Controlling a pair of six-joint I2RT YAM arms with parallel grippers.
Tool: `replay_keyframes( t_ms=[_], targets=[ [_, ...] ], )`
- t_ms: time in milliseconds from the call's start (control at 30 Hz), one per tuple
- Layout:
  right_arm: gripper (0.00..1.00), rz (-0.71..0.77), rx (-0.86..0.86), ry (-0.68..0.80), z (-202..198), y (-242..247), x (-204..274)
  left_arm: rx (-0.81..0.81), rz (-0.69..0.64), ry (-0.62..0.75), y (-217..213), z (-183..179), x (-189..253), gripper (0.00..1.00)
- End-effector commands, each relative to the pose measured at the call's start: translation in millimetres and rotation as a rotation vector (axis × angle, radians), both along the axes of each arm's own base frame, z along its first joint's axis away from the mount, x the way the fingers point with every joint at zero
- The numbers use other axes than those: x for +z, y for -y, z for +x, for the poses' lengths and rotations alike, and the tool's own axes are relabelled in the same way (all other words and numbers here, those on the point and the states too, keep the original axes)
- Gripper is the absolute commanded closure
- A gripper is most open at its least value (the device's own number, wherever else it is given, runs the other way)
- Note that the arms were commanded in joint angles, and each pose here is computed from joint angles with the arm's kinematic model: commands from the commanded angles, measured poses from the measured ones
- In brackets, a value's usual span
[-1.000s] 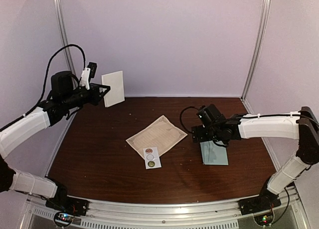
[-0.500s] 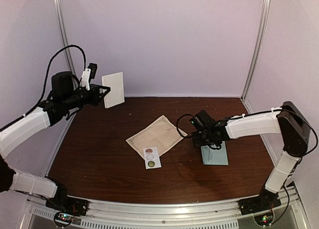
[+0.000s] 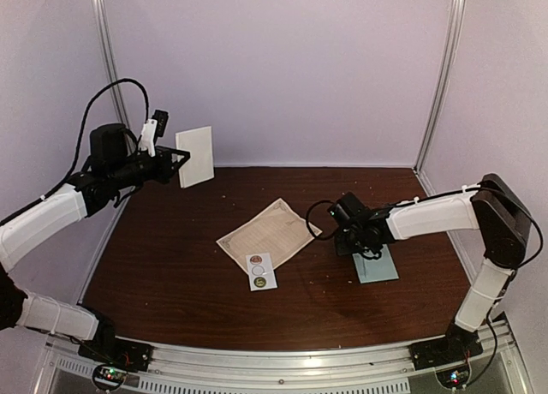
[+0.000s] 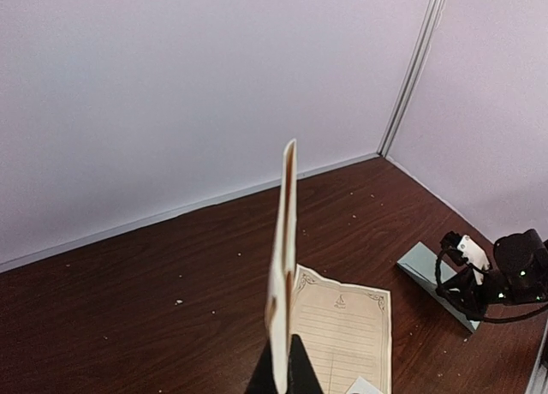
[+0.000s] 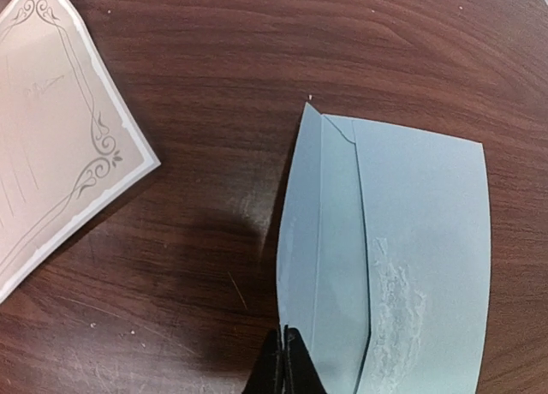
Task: Place the letter into the envelope and seal it
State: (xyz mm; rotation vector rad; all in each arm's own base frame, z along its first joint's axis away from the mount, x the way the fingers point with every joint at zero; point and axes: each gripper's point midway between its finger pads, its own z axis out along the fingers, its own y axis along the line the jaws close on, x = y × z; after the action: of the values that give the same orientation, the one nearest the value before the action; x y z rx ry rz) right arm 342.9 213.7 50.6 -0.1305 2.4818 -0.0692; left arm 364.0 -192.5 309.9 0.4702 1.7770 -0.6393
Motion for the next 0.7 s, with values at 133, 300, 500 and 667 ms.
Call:
replay_keyframes(
  t_ms=[133,300,500,667],
  targets=[
    [1.0,0.06,0.021,-0.054,-29,9,16,-0.005,-0.018,0.02,-1,-2,5,1.0],
    [1.0,0.153,0.043,-0.098,-59,-1,27,-0.012,-0.025,0.019,0,-4,7,1.0],
    [1.0,0.233,0.049,-0.134,-91,-24,23,-0.016,-0.035,0.018,0,-5,7,1.0],
    [1.0,0.286,0.074,-0.136,-105,-56,24,-0.022,-0.041,0.014,1,-5,7,1.0]
  ],
)
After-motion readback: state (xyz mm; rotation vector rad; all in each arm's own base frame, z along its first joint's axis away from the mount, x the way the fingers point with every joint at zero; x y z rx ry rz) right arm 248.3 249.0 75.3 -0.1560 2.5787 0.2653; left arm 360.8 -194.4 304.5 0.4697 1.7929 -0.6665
